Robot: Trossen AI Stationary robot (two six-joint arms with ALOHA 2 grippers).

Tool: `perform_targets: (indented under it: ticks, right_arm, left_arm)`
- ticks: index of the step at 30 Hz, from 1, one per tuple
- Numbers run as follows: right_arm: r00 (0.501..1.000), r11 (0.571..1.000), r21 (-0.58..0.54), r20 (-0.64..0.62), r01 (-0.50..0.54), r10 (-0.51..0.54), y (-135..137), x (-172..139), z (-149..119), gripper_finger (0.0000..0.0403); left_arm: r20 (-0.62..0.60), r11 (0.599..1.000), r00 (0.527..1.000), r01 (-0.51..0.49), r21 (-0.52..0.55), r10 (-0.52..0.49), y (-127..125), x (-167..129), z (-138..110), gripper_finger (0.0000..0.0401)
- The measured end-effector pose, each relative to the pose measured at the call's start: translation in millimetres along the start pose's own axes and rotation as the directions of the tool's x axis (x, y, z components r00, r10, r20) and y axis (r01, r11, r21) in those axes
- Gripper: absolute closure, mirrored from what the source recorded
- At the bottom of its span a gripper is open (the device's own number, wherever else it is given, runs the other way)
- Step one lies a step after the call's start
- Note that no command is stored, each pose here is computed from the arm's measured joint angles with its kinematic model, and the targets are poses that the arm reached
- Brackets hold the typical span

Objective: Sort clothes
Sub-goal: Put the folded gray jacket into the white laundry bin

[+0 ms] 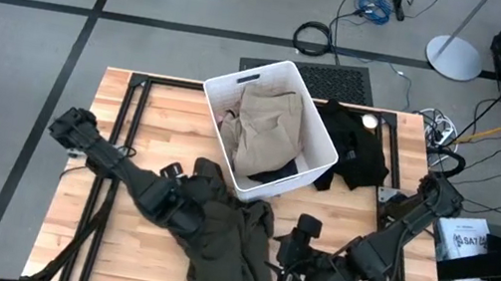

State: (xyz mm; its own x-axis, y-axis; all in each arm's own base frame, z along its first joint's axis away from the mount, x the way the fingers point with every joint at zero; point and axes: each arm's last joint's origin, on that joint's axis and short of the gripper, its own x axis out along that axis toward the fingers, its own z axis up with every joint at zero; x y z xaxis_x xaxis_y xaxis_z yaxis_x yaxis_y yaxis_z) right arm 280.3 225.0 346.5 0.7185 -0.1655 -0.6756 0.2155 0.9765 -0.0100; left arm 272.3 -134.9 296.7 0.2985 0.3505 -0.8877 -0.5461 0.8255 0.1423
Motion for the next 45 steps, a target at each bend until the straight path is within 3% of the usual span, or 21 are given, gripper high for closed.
perform_targets:
  ticks: [4,8,18,25,30,36,45]
  right_arm:
    - [1.0,1.0,0.007,-0.012,0.004,-0.004,1.9,-3.3,-4.5,0.0152]
    - [0.999,1.0,0.024,-0.028,0.02,-0.019,1.5,-4.9,-8.1,0.0152]
    - [0.999,0.999,0.043,-0.036,0.031,-0.029,0.6,-4.6,-9.2,0.0152]
    - [0.999,0.999,0.042,-0.041,0.034,-0.032,0.5,-4.4,-10.1,0.0152]
    - [0.998,0.999,0.039,-0.044,0.038,-0.036,0.0,-4.1,-10.3,0.0152]
    - [0.998,0.998,0.037,-0.045,0.041,-0.039,-0.3,-4.1,-10.5,0.0152]
    - [0.996,0.997,0.047,-0.054,0.066,-0.064,-5.6,3.5,-6.6,0.0152]
  left_arm:
    - [-0.11,1.0,0.994,-0.001,0.023,0.003,5.5,20.8,-2.6,0.0161]
    - [-0.189,0.978,0.977,0.129,0.162,-0.098,-1.6,32.7,-8.1,0.0149]
    - [-0.114,0.91,0.955,0.295,0.291,-0.273,-19.0,34.2,-2.7,0.0148]
    - [-0.142,0.922,0.959,0.274,0.274,-0.244,-16.5,62.6,-21.1,0.0148]
    - [-0.104,0.902,0.928,0.372,0.218,-0.357,-23.9,86.7,-32.7,0.0148]
    - [-0.134,0.959,0.961,0.258,0.118,-0.242,-12.7,126.3,-59.3,0.0148]
    - [-0.046,0.952,0.961,0.275,0.135,-0.272,-33.9,169.3,-71.2,0.0148]
